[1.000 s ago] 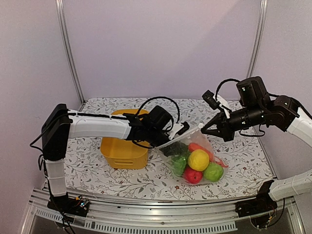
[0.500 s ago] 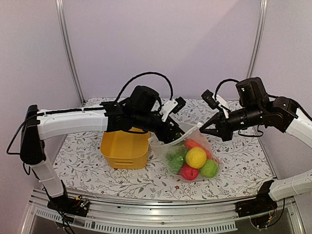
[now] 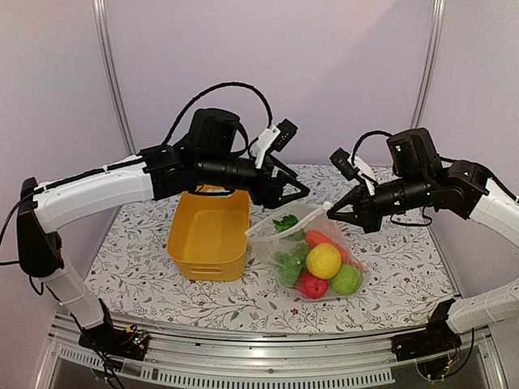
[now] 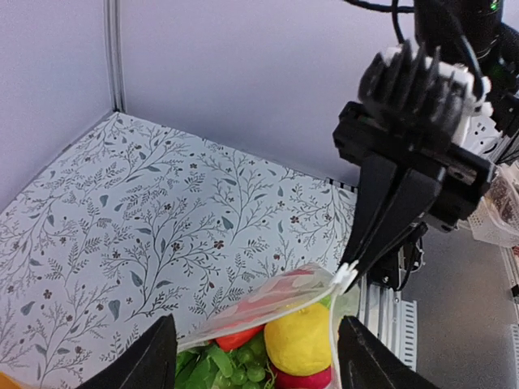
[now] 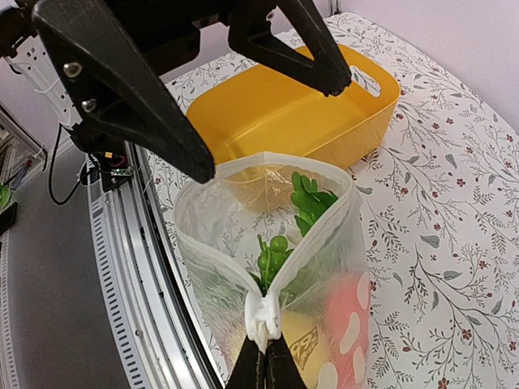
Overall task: Place the food in the zip-top bag and seal the zipper
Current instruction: Adjust the fake vegetable in the zipper food storage bag, then zip the zipper of the food storage bag.
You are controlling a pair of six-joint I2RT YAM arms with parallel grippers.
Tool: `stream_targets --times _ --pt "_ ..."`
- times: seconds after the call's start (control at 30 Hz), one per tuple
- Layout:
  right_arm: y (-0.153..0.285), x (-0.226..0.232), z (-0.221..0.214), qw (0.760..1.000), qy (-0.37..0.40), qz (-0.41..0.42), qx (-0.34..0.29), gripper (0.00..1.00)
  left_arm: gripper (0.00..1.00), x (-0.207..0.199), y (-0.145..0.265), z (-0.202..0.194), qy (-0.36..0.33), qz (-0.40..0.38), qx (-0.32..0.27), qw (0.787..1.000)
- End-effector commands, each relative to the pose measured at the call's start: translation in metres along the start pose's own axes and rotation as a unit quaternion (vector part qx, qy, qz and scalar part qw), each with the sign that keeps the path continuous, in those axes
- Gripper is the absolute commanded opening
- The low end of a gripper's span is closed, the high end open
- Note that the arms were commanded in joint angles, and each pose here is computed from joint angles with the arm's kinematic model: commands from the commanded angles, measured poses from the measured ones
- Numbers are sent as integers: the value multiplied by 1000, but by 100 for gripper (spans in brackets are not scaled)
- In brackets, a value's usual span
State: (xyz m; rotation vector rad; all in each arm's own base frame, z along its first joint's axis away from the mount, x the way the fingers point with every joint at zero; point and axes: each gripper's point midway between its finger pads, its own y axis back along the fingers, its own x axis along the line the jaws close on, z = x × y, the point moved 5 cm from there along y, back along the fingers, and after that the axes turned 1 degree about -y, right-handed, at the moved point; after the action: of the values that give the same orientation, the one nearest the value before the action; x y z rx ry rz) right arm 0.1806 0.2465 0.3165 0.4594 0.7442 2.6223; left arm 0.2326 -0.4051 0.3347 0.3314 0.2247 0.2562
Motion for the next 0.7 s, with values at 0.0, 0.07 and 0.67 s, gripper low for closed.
stream_targets --times 0.0,0.07,0.67 --pt "-5 3 9 1000 14 13 -18 0 69 -16 6 20 -22 -48 -23 998" --pt "-5 3 11 1000 17 16 -19 0 74 -19 3 19 -40 -54 -21 998" --pt "3 11 20 999 31 37 -18 0 53 -27 -32 -2 -84 -163 5 983"
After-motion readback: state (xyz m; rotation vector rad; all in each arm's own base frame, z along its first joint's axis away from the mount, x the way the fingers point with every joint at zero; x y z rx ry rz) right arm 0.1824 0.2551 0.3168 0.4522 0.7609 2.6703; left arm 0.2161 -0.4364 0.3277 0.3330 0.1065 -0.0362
